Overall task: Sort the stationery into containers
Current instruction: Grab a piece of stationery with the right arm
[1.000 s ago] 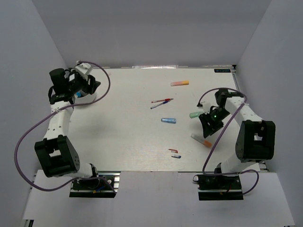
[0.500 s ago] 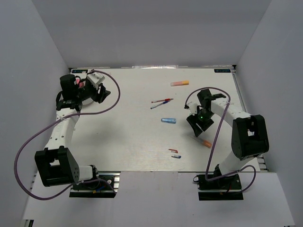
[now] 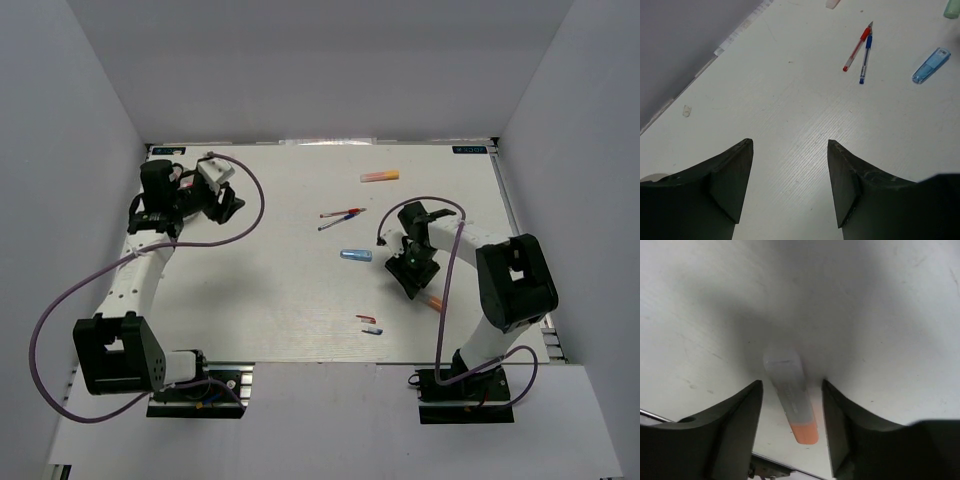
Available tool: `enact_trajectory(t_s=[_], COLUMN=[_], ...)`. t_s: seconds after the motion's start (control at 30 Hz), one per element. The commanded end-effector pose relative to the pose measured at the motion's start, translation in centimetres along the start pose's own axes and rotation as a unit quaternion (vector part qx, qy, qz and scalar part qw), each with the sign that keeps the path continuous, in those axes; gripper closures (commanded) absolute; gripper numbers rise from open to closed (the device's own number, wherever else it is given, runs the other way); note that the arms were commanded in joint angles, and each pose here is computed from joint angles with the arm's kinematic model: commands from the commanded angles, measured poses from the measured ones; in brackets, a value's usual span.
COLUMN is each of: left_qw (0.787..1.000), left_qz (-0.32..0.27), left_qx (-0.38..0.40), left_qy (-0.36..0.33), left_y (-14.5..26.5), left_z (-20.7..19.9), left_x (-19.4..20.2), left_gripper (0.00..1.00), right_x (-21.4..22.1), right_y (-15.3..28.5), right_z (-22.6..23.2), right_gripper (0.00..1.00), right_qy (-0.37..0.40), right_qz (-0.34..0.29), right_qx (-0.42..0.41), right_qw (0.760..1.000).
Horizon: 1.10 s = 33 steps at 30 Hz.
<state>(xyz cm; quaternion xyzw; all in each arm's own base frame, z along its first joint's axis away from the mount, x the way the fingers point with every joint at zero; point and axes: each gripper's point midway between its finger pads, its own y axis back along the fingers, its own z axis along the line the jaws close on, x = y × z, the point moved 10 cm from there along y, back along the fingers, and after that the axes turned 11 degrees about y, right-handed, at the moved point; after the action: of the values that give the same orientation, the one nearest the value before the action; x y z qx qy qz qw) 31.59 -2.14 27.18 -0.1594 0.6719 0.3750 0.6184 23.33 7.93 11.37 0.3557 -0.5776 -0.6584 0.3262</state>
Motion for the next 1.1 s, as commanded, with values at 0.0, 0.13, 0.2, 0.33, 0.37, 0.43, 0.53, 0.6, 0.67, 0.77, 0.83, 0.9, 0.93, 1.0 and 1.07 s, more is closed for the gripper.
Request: enact_trajectory(t_s=[0.0, 0.13, 0.2, 0.33, 0.37, 0.43, 0.53, 0.6, 0.67, 0.77, 0.83, 0.9, 0.93, 1.0, 1.07], left_qw=[0.999, 0.997, 0.994, 0.987, 0.985, 0.977, 0.959, 0.942, 0.927, 0.89, 0.867, 0.852, 0.848, 0.845, 0.827], left_qz=[-0.008, 0.001, 0.001, 0.003, 0.004, 0.007, -0.011, -0.027, -0.035, -0.055, -0.082, -0.111, -0.113, -0.127, -0.144], left_qx=[0.021, 0.049, 0.074, 0.128, 0.138, 0.171, 0.203, 0.222, 0.24, 0.262, 0.268, 0.252, 0.251, 0.231, 0.231], left_qy=[-0.037, -0.057, -0.077, -0.098, -0.104, -0.125, -0.198, -0.25, -0.285, -0.369, -0.413, -0.446, -0.453, -0.466, -0.492], left_y=[-0.1, -1.3, -2.1, -3.8, -4.2, -5.2, -6.2, -6.8, -7.2, -7.4, -7.4, -7.7, -7.9, -8.6, -8.8], left_z=[-1.3, -3.0, -4.3, -6.9, -7.5, -9.7, -13.1, -16.0, -18.1, -21.7, -23.9, -25.4, -25.9, -26.6, -27.9], left_x=[-1.8, -2.0, -2.2, -1.7, -1.5, -0.9, -0.6, 0.0, 0.7, 2.7, 3.8, 3.3, 3.3, 3.0, 2.8], left_gripper=[0.29, 0.29, 0.29, 0.29, 0.29, 0.3, 0.31, 0.31, 0.31, 0.32, 0.33, 0.34, 0.34, 0.35, 0.36], right_x=[0.2, 0.9, 1.2, -0.2, -0.9, -1.8, -3.9, -5.6, -6.6, -7.4, -8.3, -9.0, -9.1, -9.5, -9.4], right_y=[-0.7, -1.1, -0.9, 0.8, 1.6, 2.0, 2.8, 3.1, 2.9, 1.5, 1.7, 2.8, 3.5, 4.3, 5.6], right_z=[0.1, 0.4, 0.7, 0.6, 0.4, 0.8, 0.2, -0.4, -0.6, -0.2, -0.2, 0.1, 0.3, 0.5, 0.7], right_gripper=[0.46, 0.6, 0.74, 0.94, 1.0, 1.0, 1.0, 1.0, 1.0, 1.0, 1.0, 1.0, 1.0, 1.0, 1.0], right_qy=[0.002, 0.004, 0.006, 0.012, 0.014, 0.01, -0.019, -0.035, -0.059, -0.115, -0.137, -0.173, -0.184, -0.223, -0.244], right_qz=[0.002, 0.01, 0.009, -0.023, -0.046, -0.071, -0.091, -0.101, -0.109, -0.092, -0.094, -0.108, -0.113, -0.116, -0.126], right_qx=[0.005, 0.003, -0.003, -0.035, -0.039, -0.066, -0.108, -0.129, -0.15, -0.209, -0.238, -0.244, -0.243, -0.209, -0.185], right_qw=[1.0, 1.0, 1.0, 0.999, 0.998, 0.995, 0.99, 0.986, 0.981, 0.967, 0.957, 0.948, 0.946, 0.945, 0.944])
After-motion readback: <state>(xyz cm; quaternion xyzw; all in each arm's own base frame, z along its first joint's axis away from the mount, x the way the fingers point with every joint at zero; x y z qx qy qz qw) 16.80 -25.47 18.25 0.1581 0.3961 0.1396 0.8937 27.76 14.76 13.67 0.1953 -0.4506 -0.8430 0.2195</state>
